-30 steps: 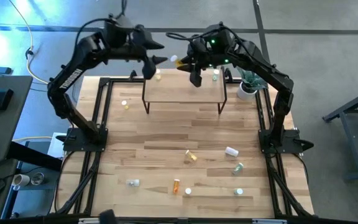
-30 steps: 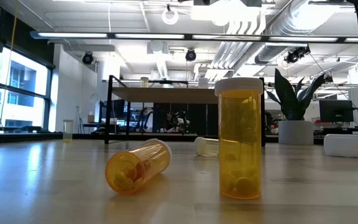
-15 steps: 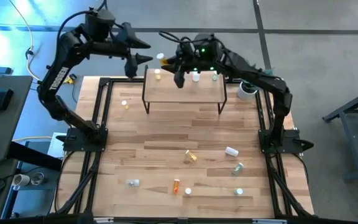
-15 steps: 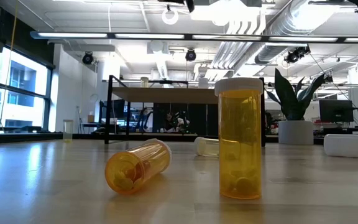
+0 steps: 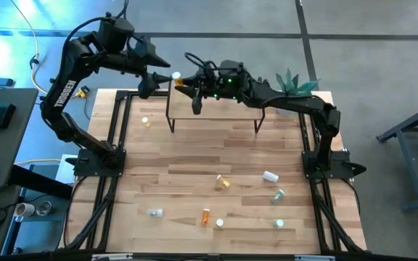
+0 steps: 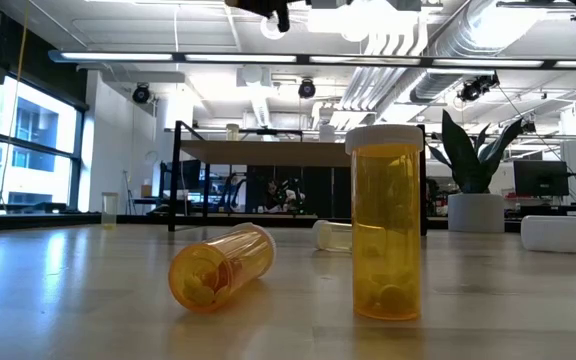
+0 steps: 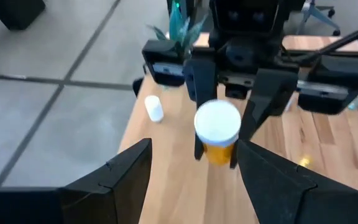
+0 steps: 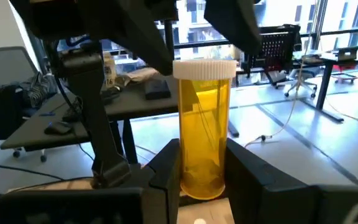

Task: Pick and place medicine bottles onto shelf by color
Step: Put the top left orange pill bottle on the shelf

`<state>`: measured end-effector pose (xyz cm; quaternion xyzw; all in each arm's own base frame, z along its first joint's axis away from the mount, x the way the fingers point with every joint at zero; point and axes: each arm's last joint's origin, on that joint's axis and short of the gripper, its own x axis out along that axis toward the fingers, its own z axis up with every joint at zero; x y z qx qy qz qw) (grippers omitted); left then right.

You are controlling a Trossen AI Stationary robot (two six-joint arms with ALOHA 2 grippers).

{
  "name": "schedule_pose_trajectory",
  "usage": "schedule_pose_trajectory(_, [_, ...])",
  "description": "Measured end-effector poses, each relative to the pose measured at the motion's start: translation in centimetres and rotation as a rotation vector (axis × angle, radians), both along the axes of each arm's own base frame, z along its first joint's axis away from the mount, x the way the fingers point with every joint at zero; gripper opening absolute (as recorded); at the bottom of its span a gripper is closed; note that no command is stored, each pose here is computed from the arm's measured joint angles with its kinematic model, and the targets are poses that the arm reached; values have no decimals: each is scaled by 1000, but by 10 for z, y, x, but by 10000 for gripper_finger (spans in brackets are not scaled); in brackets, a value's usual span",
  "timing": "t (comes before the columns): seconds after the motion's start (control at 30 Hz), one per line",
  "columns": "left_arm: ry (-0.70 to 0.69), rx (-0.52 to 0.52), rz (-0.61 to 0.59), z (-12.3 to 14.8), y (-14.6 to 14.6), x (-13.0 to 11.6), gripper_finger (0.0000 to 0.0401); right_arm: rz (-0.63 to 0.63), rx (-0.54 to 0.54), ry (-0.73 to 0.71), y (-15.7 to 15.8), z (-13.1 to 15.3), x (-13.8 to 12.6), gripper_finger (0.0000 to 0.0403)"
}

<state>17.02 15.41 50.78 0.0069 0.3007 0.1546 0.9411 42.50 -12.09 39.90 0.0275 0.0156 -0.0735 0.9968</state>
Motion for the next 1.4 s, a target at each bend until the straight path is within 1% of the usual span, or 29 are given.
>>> schedule_pose_trajectory(0.13, [29, -55, 2, -4, -4, 0, 225, 25, 42, 63, 3, -18, 3, 84])
schedule_pose_trajectory(0.3, [25, -168, -22, -9, -10, 5, 225, 54, 50, 91, 11, -33, 6, 84])
schedule_pose_trajectory(0.43, [104, -232, -33, -20, -9, 16, 225, 78, 35, 111, 19, -39, 8, 84])
schedule_pose_trajectory(0.53, [161, -276, -41, -30, -5, 25, 225, 84, 43, 132, 22, -42, 8, 84])
schedule_pose_trajectory(0.73, [218, -282, -97, -41, -3, 41, 225, 79, 56, 178, 23, -46, 8, 84])
schedule_pose_trajectory(0.9, [250, -298, -105, -47, -1, 49, 225, 76, 85, 194, 23, -48, 7, 84])
schedule_pose_trajectory(1.0, [274, -293, -93, -51, 1, 54, 225, 76, 88, 195, 24, -48, 7, 84])
schedule_pose_trajectory(1.13, [329, -279, -21, -55, 4, 55, 225, 74, 100, 203, 24, -49, 7, 84])
schedule_pose_trajectory(1.27, [336, -290, -25, -58, 6, 57, 223, 72, 101, 209, 23, -50, 7, 84])
schedule_pose_trajectory(1.4, [340, -288, -38, -59, 7, 58, 204, 74, 102, 209, 24, -50, 7, 84])
